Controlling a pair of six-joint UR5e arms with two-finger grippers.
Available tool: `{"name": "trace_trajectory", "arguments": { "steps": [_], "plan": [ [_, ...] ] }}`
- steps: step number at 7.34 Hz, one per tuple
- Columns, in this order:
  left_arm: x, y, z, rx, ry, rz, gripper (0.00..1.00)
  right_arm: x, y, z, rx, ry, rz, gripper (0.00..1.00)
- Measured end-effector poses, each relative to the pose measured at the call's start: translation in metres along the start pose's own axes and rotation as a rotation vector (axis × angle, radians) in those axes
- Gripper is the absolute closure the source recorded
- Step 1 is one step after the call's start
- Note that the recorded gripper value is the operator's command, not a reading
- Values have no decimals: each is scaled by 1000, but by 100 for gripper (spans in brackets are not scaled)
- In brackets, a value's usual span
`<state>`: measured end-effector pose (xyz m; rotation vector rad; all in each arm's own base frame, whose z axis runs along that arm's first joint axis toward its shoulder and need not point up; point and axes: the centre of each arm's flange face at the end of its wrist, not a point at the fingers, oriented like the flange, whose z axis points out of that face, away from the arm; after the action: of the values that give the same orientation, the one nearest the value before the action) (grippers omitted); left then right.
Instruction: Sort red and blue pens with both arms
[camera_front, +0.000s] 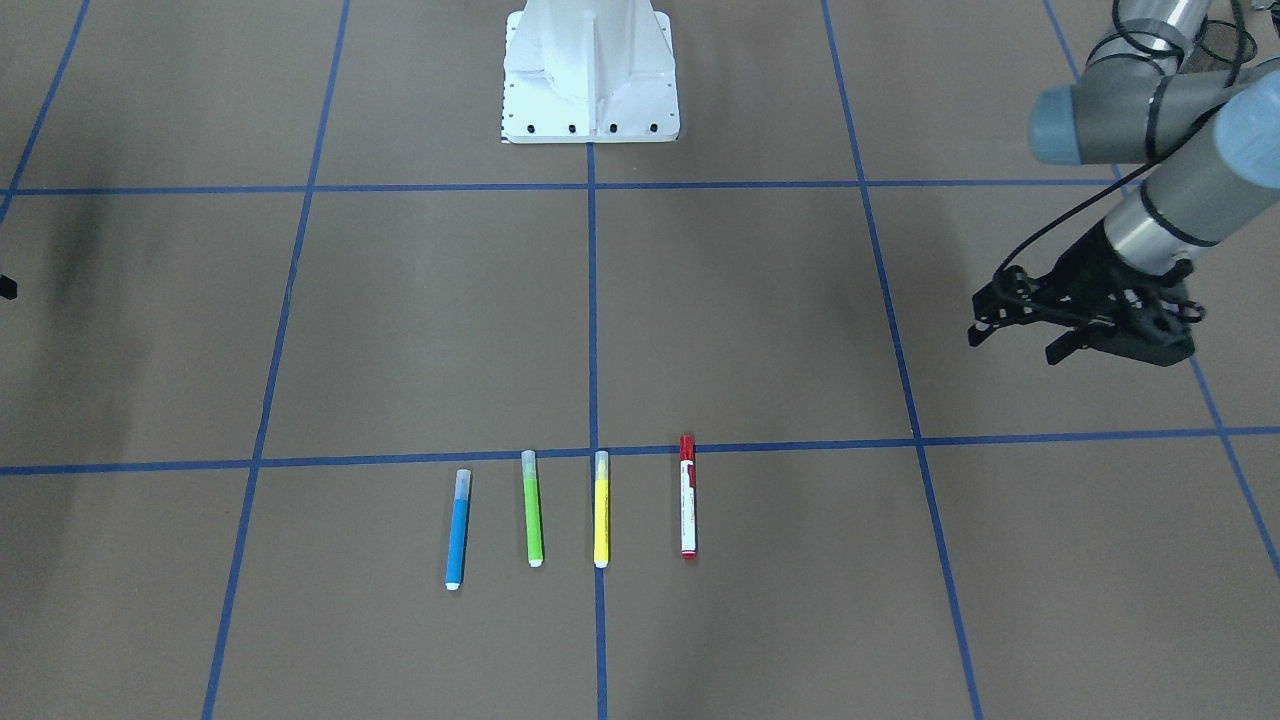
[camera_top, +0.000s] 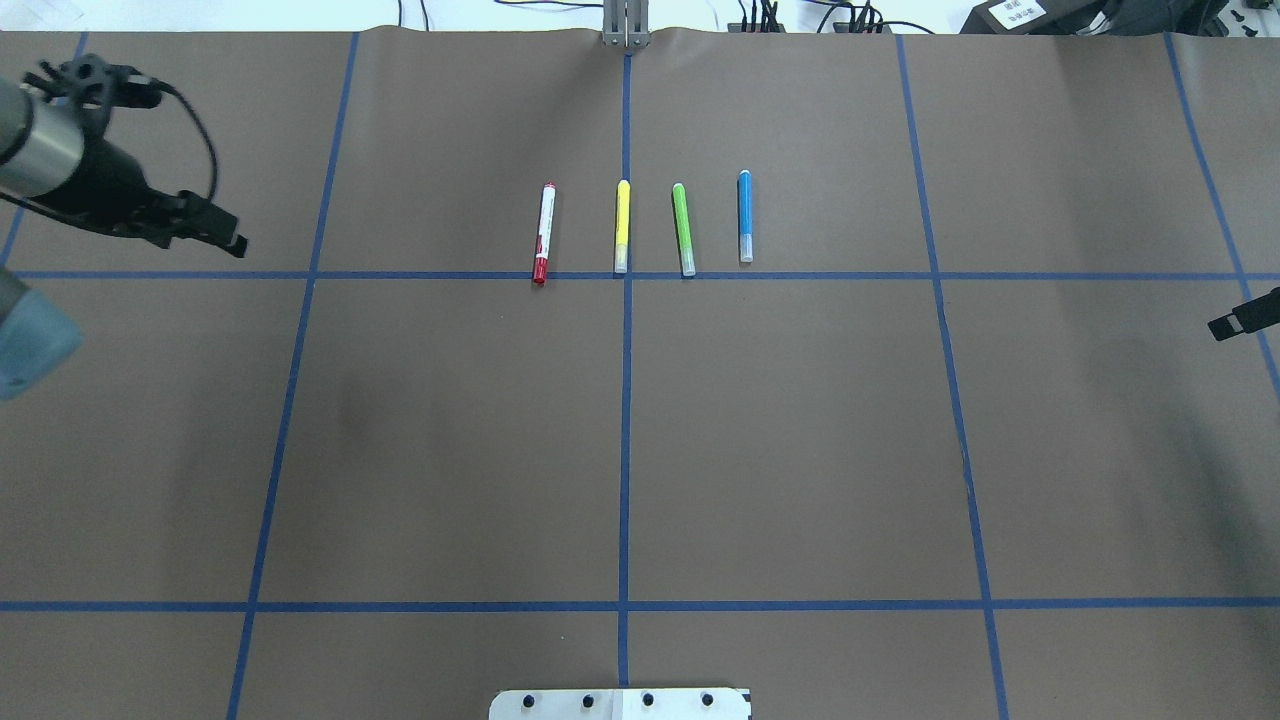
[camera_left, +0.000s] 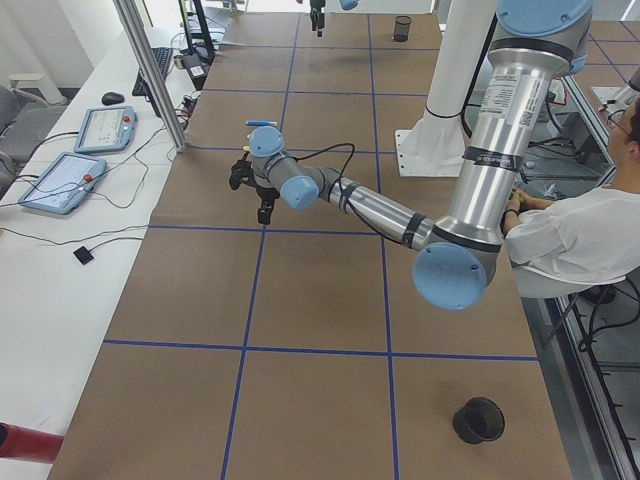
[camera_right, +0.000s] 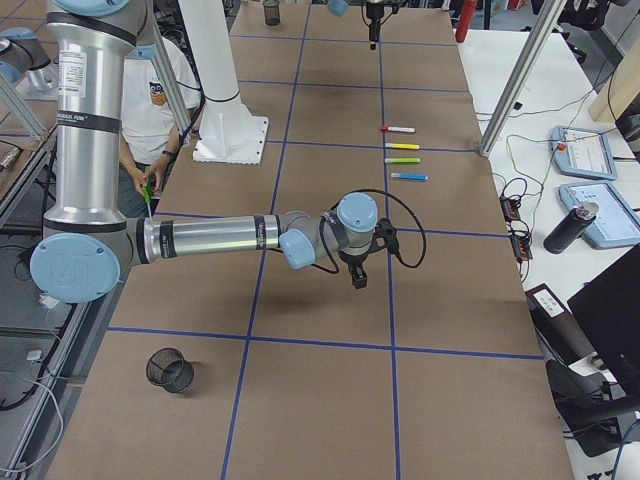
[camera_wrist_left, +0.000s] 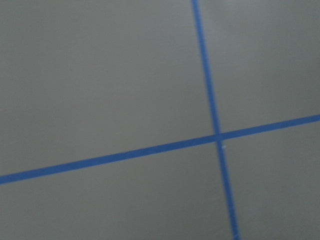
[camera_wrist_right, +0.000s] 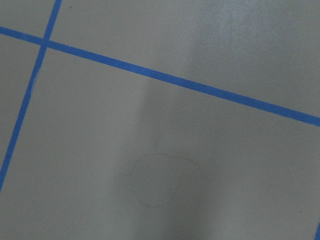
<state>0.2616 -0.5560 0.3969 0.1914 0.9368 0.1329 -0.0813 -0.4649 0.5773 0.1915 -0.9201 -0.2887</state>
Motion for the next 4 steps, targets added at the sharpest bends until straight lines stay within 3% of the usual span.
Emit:
{"name": "trace_trajectory", "arguments": {
  "steps": [4],
  "plan": [
    [150,-109,90,-140,-58,0,13,-2,-4,1,3,4,-1,0]
  ]
}}
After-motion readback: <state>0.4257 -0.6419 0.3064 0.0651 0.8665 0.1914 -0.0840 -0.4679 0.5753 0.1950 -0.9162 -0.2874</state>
